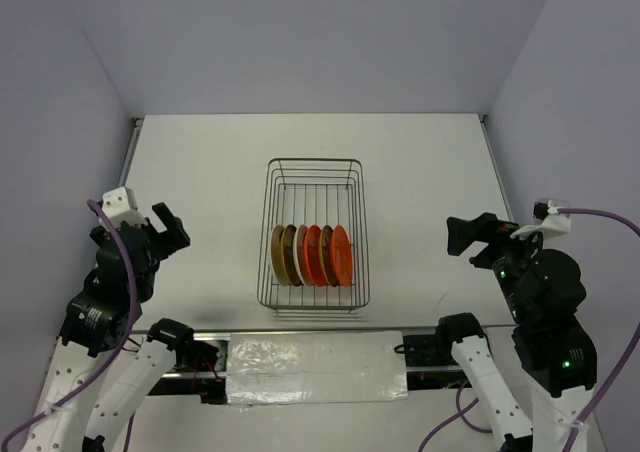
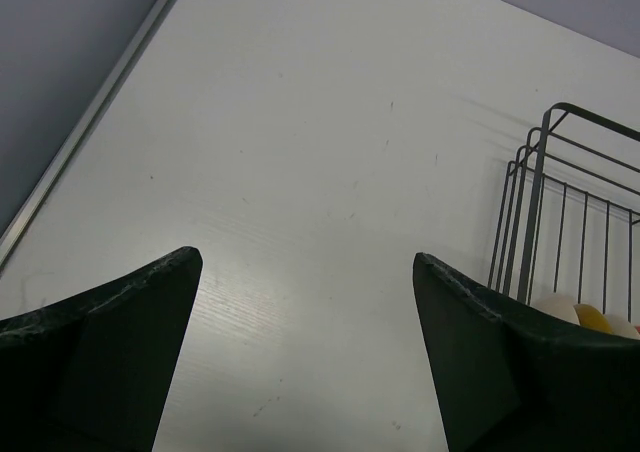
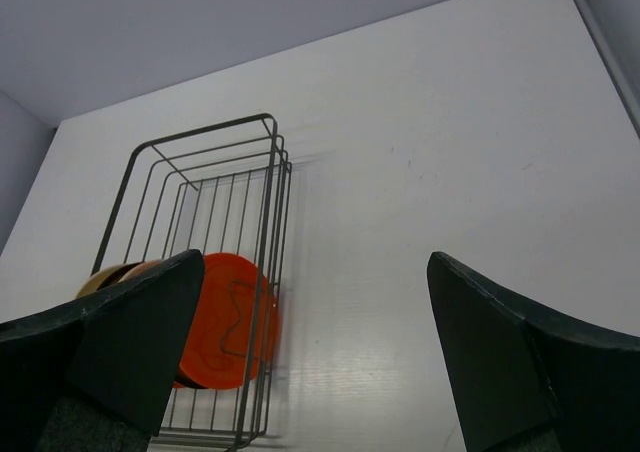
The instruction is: Unload the plates from the dish rack
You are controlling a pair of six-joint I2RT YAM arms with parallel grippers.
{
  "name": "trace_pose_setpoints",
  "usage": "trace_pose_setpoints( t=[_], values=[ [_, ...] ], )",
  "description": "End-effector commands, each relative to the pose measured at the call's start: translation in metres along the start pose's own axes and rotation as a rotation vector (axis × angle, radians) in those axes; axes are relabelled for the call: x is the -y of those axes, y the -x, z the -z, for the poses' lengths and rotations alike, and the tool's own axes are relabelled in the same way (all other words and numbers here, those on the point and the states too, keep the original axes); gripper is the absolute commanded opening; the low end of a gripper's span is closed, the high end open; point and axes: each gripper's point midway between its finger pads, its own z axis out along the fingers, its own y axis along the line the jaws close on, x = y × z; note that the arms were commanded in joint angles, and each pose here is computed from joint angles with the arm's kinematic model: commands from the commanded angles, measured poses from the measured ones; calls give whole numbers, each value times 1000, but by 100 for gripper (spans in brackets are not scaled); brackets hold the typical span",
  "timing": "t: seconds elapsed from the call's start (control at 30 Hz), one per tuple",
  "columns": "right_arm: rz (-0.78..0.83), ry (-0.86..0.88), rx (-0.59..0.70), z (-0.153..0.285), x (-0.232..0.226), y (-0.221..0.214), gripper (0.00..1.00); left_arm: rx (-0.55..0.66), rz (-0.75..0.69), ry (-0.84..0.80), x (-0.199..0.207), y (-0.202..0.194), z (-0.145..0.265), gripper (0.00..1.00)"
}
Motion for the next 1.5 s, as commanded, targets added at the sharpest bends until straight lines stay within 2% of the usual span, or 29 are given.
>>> trace_pose_setpoints(
  t=[0.0, 0.07, 0.17, 0.23, 0.27, 0.33, 0.4, 0.43, 0.47, 0.5, 0.53, 0.57, 0.6, 0.63, 0.7, 0.87, 0.93, 1.27, 1.3, 1.37, 1.4, 1.47],
  values=[
    [15, 46, -1, -1, -8, 1, 100, 42, 17, -35, 7, 11, 1, 100],
    [16, 100, 18, 1, -18, 5, 100, 41, 16, -33, 7, 11, 1, 100],
    [-27, 314, 22, 3, -58, 9, 100, 39, 15, -35, 7, 10, 0, 99],
    [-70, 464, -55, 0, -88, 4, 100, 37, 14, -35, 8, 10, 0, 100],
    [-107, 478, -167, -21, -96, -9, 100, 35, 14, -34, 8, 9, -1, 100],
    [-150, 426, -280, -58, -97, -25, 100, 30, 10, -32, 8, 8, -3, 99],
    [-128, 412, -327, -72, -114, -38, 100, 23, 6, -32, 9, 7, -4, 99],
    [-89, 300, -314, -88, -108, -42, 100, 17, 1, -29, 10, 6, -5, 99],
    [-18, 330, -403, -96, -142, -62, 100, 12, -2, -28, 10, 5, -6, 99],
    [41, 273, -475, -101, -143, -81, 100, 7, -4, -24, 11, 4, -7, 100],
    [75, 173, -466, -114, -140, -85, 99, 3, -8, -28, 11, 3, -8, 99],
    [122, 137, -507, -126, -151, -103, 93, 1, -8, -25, 11, 3, -8, 99],
    [133, 116, -506, -132, -153, -109, 74, -1, -12, -23, 11, 3, -8, 99],
    [137, 92, -509, -137, -151, -119, 65, -1, -9, -21, 11, 2, -8, 100],
    [134, 115, -528, -142, -162, -136, 55, 1, -8, -23, 11, 2, -8, 99],
    [181, 90, -634, -140, -167, -190, 54, -1, -13, -42, 14, 2, -8, 100],
    [183, 80, -660, -138, -165, -207, 50, -10, -19, -38, 15, 1, -10, 99],
    [174, 75, -736, -121, -171, -253, 40, -1, -14, -49, 15, 2, -8, 100],
    [182, 75, -748, -118, -172, -259, 37, 0, -14, -49, 15, 2, -8, 99],
    [179, 68, -763, -115, -173, -266, 24, -3, -15, -51, 16, 1, -8, 99],
    [172, 63, -763, -115, -173, -266, 23, -1, -14, -50, 16, 2, -7, 99],
    [158, 39, -740, -113, -174, -259, 17, -1, -16, -50, 16, 2, -7, 100]
  ],
)
